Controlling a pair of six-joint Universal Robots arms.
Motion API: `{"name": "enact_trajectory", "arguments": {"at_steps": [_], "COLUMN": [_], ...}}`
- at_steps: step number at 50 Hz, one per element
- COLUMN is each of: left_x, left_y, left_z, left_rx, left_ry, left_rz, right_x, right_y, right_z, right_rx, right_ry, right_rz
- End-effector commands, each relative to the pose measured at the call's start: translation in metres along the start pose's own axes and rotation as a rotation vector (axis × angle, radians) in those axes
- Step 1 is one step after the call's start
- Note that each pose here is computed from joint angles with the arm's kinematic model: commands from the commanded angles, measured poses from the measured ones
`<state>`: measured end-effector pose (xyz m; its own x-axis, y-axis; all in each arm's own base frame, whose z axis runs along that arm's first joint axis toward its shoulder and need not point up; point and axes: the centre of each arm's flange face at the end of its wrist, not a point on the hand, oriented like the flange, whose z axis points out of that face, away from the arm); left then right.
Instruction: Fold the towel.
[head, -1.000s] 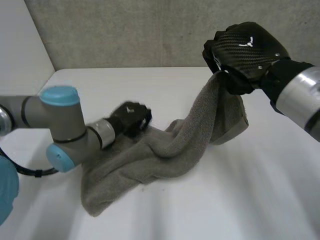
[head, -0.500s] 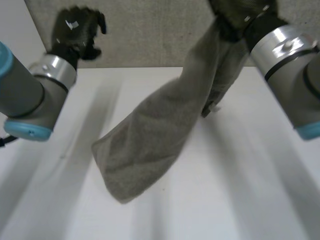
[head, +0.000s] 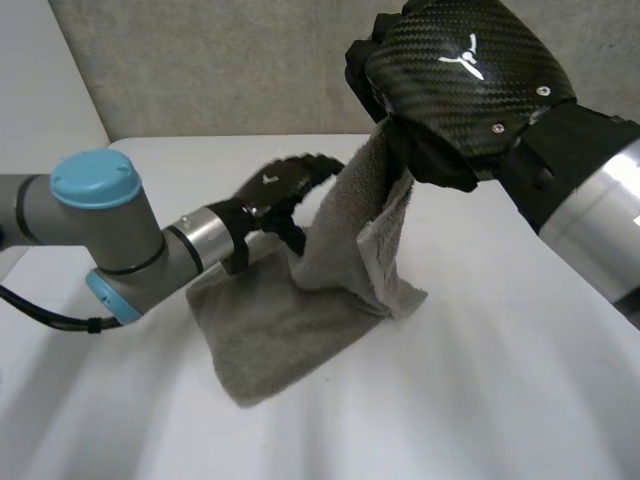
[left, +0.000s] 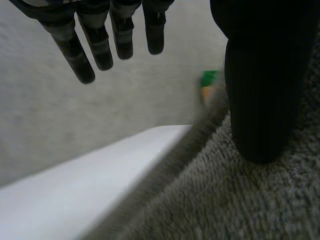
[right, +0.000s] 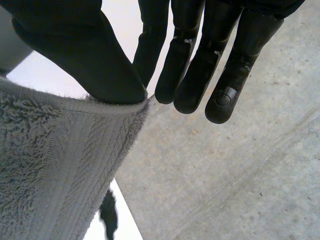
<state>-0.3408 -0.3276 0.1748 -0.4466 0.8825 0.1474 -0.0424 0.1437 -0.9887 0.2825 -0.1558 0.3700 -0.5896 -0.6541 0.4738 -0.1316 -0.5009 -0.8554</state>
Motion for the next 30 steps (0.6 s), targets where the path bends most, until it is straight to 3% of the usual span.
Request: {"name": "enact_trajectory", "arguments": {"at_steps": [1, 9, 11, 13, 14, 16, 17, 22, 24, 27, 30], "left_x": [0.01, -0.001, -0.009, -0.026, -0.026, -0.047, -0.047, -0.057, -0.044, -0.03, -0.019], "left_y": [0.029, 0.019, 0.01, -0.017, -0.017, -0.05, -0.051, -0.115, -0.161, -0.2, -0.212], "left_z": [-0.002, 0.001, 0.001, -0.001, -0.001, -0.01, -0.01, -0.025, -0.036, -0.056, -0.065], "left_rx": [-0.092, -0.064, -0.04, 0.031, 0.032, 0.13, 0.131, 0.33, 0.488, 0.646, 0.696], "left_ry": [0.088, 0.046, -0.01, -0.162, -0.163, -0.313, -0.314, -0.431, -0.479, -0.533, -0.537], "left_rz": [-0.086, -0.068, -0.052, -0.004, -0.003, 0.054, 0.054, 0.158, 0.234, 0.288, 0.307], "right_x": [0.001, 0.015, 0.012, 0.006, 0.006, 0.009, 0.009, 0.034, 0.065, 0.084, 0.087], "right_y": [-0.004, 0.016, 0.028, 0.06, 0.06, 0.079, 0.08, 0.086, 0.07, 0.049, 0.043], "right_z": [-0.004, 0.003, 0.008, 0.022, 0.022, 0.037, 0.038, 0.07, 0.091, 0.103, 0.105], "right_rx": [0.01, -0.034, -0.058, -0.124, -0.124, -0.15, -0.15, -0.132, -0.05, 0.079, 0.126], "right_ry": [0.01, 0.041, 0.017, -0.032, -0.032, -0.033, -0.033, 0.113, 0.295, 0.407, 0.418], "right_rz": [-0.008, -0.012, 0.002, 0.03, 0.03, 0.011, 0.011, -0.053, -0.118, -0.163, -0.176]}}
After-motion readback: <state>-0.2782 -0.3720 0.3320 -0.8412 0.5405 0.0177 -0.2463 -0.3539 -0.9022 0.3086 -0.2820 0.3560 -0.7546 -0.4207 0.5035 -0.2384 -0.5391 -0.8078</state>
